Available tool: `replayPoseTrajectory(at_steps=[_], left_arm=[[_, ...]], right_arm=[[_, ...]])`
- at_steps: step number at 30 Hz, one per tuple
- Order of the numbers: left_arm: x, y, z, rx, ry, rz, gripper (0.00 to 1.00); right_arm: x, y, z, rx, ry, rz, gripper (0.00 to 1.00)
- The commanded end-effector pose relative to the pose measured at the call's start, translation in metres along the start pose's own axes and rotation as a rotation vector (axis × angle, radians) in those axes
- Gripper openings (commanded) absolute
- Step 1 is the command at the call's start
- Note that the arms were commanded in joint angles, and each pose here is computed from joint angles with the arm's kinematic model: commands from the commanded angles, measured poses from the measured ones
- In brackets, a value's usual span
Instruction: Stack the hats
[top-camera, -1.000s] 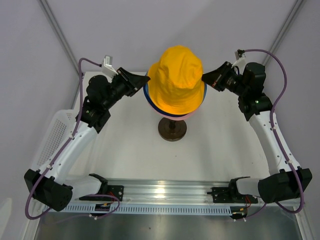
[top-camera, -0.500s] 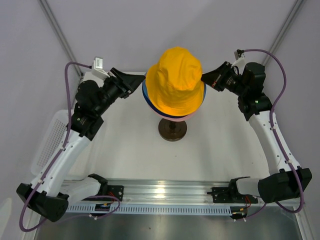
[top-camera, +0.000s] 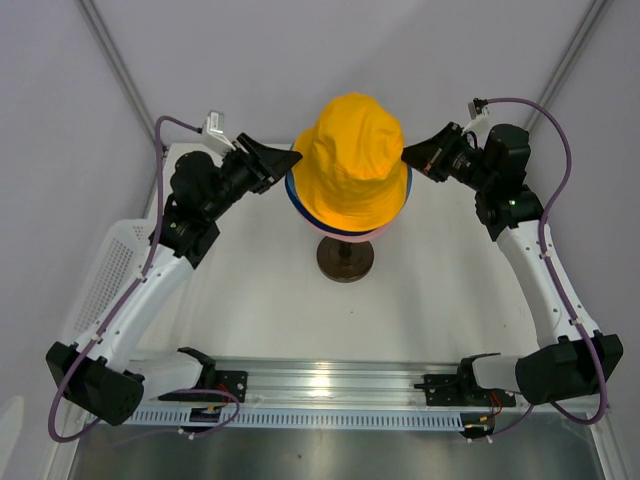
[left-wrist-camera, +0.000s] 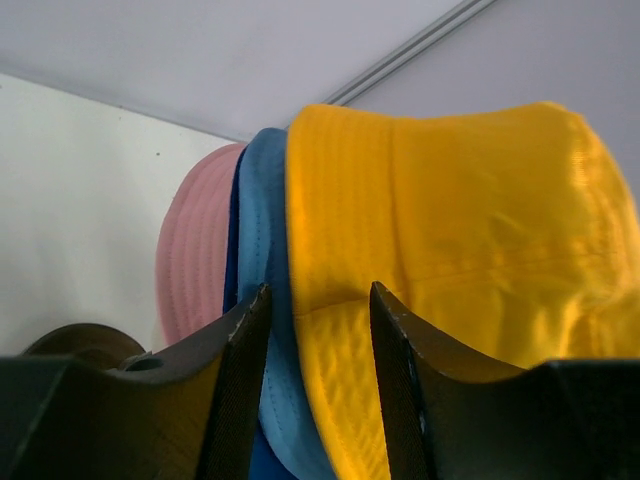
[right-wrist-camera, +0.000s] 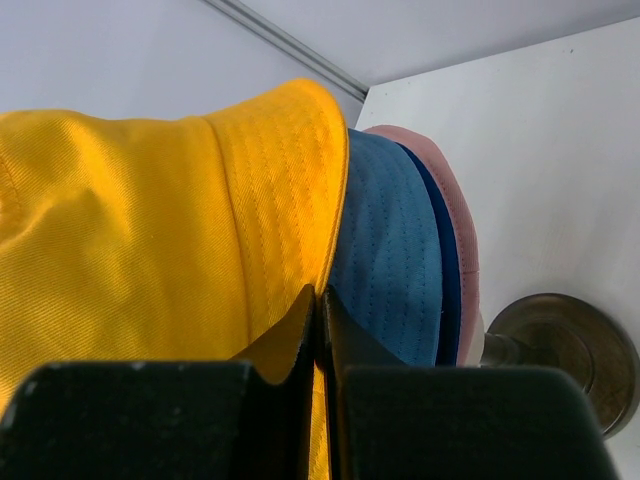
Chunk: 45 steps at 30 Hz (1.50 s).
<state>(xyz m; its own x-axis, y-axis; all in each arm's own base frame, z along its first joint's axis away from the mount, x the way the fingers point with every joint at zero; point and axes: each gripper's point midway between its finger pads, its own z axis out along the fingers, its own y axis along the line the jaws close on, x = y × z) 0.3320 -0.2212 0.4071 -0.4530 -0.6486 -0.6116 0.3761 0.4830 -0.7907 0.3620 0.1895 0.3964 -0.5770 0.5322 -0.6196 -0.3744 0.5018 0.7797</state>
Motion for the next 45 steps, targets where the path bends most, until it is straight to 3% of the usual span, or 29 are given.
replayPoseTrajectory(at_steps=[1, 6, 9, 12, 15, 19, 24, 35, 45], left_arm=[[-0.005, -0.018, 0.005, 0.069, 0.002, -0.009, 0.47], [-0.002, -0.018, 0.01, 0.078, 0.02, -0.02, 0.46], [-0.003, -0.023, 0.01, 0.098, 0.021, -0.02, 0.4], [-0.002, -0.024, 0.011, 0.108, 0.027, -0.025, 0.24], [0.0, -0.021, 0.013, 0.093, 0.038, -0.024, 0.01], [0.002, -0.001, 0.016, 0.022, 0.024, -0.021, 0.01], [0.018, 0.052, 0.015, -0.15, 0.018, -0.025, 0.01], [0.069, 0.107, -0.002, -0.258, 0.122, -0.032, 0.0], [0.077, 0.112, -0.016, -0.274, 0.15, 0.012, 0.01]], right_arm=[[0.002, 0.003, 0.001, -0.008, 0.01, -0.004, 0.03], [0.002, 0.002, 0.002, -0.007, 0.01, -0.005, 0.03], [0.002, 0.003, 0.001, -0.012, 0.008, -0.006, 0.03], [0.003, 0.003, 0.003, -0.014, 0.012, -0.003, 0.01], [0.003, 0.001, 0.003, -0.008, 0.015, -0.003, 0.0], [0.006, -0.009, 0.002, 0.033, 0.012, -0.014, 0.0], [0.016, -0.03, 0.001, 0.098, 0.022, -0.009, 0.0], [0.049, -0.064, -0.005, 0.194, 0.062, 0.02, 0.0], [0.068, -0.072, -0.003, 0.223, 0.107, 0.023, 0.0]])
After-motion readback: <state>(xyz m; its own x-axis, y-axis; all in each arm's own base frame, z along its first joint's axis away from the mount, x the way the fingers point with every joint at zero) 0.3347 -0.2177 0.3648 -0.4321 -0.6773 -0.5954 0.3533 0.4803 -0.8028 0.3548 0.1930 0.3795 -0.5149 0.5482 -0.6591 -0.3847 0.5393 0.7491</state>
